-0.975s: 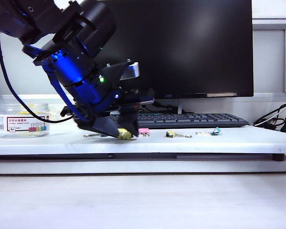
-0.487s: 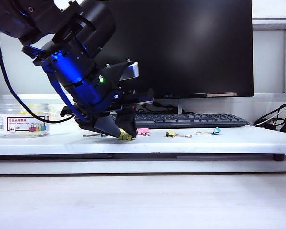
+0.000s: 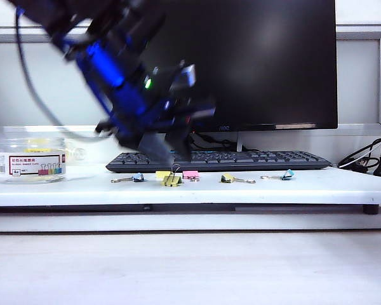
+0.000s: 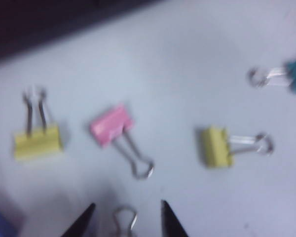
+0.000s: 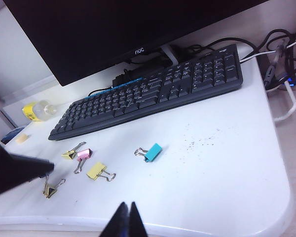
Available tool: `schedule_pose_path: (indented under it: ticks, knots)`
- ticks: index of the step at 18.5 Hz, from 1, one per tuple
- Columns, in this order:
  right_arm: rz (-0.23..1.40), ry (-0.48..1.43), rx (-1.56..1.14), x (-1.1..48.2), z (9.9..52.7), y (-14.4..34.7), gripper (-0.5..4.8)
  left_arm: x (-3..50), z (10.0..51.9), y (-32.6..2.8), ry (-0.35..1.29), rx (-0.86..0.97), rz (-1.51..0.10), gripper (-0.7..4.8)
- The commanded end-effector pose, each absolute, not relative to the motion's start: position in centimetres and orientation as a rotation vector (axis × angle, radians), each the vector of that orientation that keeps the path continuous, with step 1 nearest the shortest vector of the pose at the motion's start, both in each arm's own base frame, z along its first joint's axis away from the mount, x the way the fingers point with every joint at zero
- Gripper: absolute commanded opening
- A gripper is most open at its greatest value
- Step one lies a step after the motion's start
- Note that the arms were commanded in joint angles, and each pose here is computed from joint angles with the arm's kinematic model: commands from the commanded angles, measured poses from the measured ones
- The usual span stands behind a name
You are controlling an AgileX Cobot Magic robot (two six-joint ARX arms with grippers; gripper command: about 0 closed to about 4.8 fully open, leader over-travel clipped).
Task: Pick up the clips with the largest number of clips of the same color on the table and place them in a round transparent plastic box.
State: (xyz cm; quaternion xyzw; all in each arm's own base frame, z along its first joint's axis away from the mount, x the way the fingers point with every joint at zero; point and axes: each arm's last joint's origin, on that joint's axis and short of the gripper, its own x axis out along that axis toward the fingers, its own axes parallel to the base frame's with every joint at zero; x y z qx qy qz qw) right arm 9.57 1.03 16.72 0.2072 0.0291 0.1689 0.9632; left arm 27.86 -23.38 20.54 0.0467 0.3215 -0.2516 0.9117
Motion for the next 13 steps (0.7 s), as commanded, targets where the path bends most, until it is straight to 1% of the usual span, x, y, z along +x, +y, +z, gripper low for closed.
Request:
schedule_pose_path:
  ticks: [1, 3, 4, 6, 7, 8, 13]
  knots:
    - [0.348, 0.044, 0.417, 9.57, 16.79, 1.03, -0.01, 27.92, 21.06, -23.45, 0.673, 0.118, -0.517, 1.69]
    - [0.348, 0.044, 0.417, 9.57, 16.79, 1.03, -0.01, 27.75, 20.77, -23.30, 0.709, 0.127, -0.509, 1.70]
    - [0.348, 0.044, 0.417, 9.57, 16.79, 1.03, -0.01, 27.69, 20.71, -23.30, 0.717, 0.128, -0.511, 1.82]
    - [0.348, 0.045, 0.417, 9.57, 16.78, 1.03, -0.01, 27.60, 20.70, -23.41, 0.729, 0.115, -0.548, 1.88]
    - [0.348, 0.044, 0.417, 9.57, 16.79, 1.03, -0.01, 27.53, 20.65, -23.43, 0.741, 0.111, -0.566, 2.22]
    - [0.348, 0.045, 0.417, 9.57, 16.78, 1.03, -0.01, 27.42, 20.61, -23.50, 0.750, 0.109, -0.582, 2.94]
    - [0.347, 0.044, 0.417, 9.57, 16.79, 1.03, -0.01, 27.11, 20.24, -23.32, 0.788, 0.148, -0.553, 3.00]
